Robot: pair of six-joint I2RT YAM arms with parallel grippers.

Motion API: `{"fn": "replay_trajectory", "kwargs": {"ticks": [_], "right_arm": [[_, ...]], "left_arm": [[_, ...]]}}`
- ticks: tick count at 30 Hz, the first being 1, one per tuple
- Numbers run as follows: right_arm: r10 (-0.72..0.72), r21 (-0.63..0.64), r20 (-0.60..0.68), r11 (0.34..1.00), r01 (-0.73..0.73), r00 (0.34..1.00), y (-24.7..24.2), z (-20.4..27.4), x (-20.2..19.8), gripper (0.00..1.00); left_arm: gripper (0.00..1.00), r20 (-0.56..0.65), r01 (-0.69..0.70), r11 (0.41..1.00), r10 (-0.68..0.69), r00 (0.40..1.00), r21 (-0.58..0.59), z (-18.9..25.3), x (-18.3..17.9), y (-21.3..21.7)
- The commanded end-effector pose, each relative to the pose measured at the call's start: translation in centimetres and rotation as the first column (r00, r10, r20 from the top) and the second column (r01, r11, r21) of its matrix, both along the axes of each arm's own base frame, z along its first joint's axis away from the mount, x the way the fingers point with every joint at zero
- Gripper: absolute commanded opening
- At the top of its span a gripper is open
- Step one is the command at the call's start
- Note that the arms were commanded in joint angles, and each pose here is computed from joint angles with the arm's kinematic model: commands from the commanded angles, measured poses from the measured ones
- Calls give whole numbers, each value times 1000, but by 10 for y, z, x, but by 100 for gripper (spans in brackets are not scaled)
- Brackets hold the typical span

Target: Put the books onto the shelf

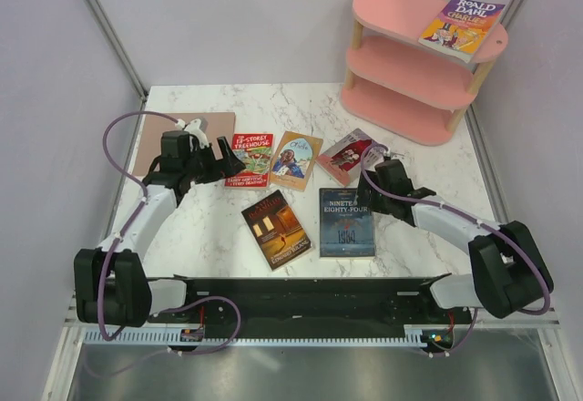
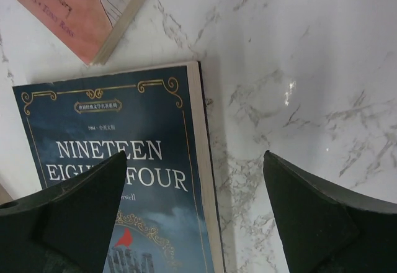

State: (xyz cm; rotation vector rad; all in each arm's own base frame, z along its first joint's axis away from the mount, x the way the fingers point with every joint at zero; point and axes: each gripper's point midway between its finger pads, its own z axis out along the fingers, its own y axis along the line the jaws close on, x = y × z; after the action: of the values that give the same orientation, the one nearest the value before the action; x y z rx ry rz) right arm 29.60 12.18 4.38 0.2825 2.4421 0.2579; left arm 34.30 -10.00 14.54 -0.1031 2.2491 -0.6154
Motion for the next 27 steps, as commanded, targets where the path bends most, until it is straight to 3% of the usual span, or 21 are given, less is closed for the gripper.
{"fn": "replay_trajectory", "kwargs": {"ticks": [1,4,8,13,19,23,27], "right_arm": [[-55,139,13,989,53,998,16,9,0,98],[-88,177,57,981,77,994,12,20,-6,98],[-51,249,110,968,22,993,22,34,-10,98],[-15,297,61,955,-4,998,33,24,-18,98],[14,253,-35,967,-4,999,27,-12,-39,98],[55,272,-83,962,-30,995,33,-29,-48,98],[86,375,-60,925,-57,995,50,-30,-48,97]], "left_arm": [[99,15,109,991,-109,994,-80,9,-9,-18],[93,-58,180,966,-194,979,-185,-2,-17,-38],[95,-92,264,924,-299,950,-277,-6,-23,-66],[98,-97,380,889,-414,905,-254,-10,-44,-112],[99,-135,486,844,-522,843,-228,-27,-83,-173],[99,-258,501,835,-548,796,-226,-70,-95,-201],[99,-339,519,824,-567,751,-228,-101,-94,-222]]}}
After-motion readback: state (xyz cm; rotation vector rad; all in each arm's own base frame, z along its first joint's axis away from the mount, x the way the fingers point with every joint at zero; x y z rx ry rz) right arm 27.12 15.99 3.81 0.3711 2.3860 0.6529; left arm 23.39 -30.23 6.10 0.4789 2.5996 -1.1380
